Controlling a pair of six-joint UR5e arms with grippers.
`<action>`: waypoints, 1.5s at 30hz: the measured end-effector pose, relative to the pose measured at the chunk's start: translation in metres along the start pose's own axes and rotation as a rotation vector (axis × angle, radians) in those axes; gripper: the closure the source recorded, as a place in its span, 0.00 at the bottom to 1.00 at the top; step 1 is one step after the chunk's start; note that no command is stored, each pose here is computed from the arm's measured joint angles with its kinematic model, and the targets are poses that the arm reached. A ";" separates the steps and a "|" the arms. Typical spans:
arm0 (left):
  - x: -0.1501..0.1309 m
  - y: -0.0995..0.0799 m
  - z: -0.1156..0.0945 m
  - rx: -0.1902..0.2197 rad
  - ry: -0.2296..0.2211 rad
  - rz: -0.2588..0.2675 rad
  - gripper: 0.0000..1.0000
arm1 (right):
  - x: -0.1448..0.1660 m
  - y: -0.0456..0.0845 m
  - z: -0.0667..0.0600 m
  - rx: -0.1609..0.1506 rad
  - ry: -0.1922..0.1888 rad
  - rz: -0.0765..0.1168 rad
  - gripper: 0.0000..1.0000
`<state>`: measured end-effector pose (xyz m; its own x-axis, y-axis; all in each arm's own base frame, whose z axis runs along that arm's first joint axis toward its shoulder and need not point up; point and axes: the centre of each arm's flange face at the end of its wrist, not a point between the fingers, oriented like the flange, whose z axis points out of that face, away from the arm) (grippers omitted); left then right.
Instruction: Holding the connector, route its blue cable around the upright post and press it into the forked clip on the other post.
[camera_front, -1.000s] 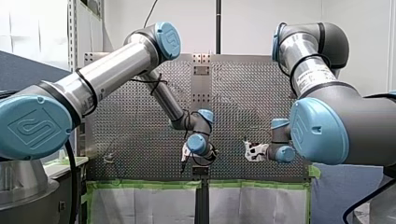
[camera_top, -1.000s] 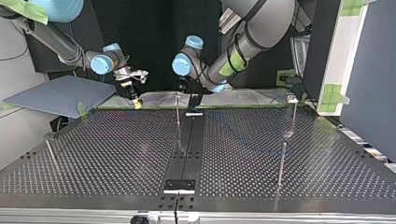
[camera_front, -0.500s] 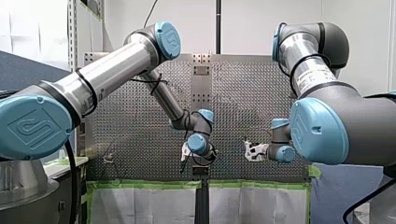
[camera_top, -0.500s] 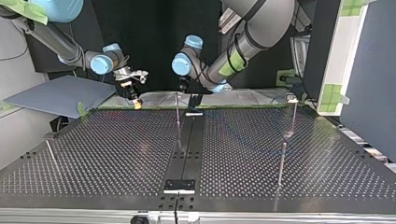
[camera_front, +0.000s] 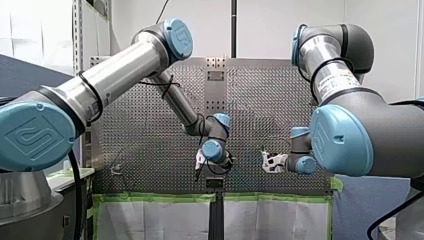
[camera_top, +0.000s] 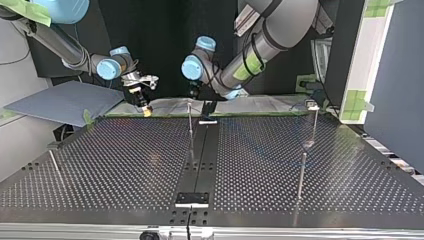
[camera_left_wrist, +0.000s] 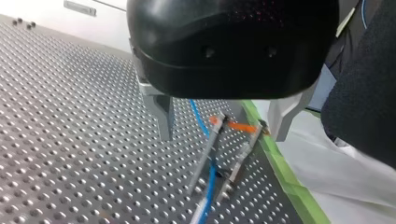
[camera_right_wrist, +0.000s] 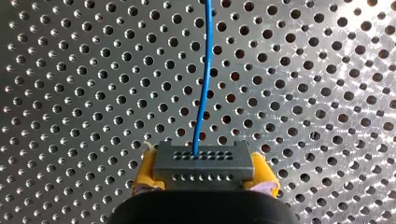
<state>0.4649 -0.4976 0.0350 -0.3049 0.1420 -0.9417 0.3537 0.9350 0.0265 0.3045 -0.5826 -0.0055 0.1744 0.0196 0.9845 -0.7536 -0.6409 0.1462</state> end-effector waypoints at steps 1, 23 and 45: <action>-0.002 -0.001 -0.002 0.001 -0.002 0.000 0.00 | 0.000 0.000 0.000 0.000 0.000 0.000 1.00; -0.054 0.027 -0.057 -0.081 -0.146 -0.145 0.00 | 0.000 0.001 0.000 -0.001 -0.001 0.002 1.00; -0.080 0.069 -0.125 -0.148 -0.177 -0.247 0.00 | -0.002 0.009 -0.001 -0.034 -0.008 0.012 1.00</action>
<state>0.4027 -0.4041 0.1539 -0.2025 -0.1413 -0.9690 0.1517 0.9731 -0.1736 0.2966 -0.5873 -0.0056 0.1707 0.0058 0.9853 -0.7767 -0.6145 0.1382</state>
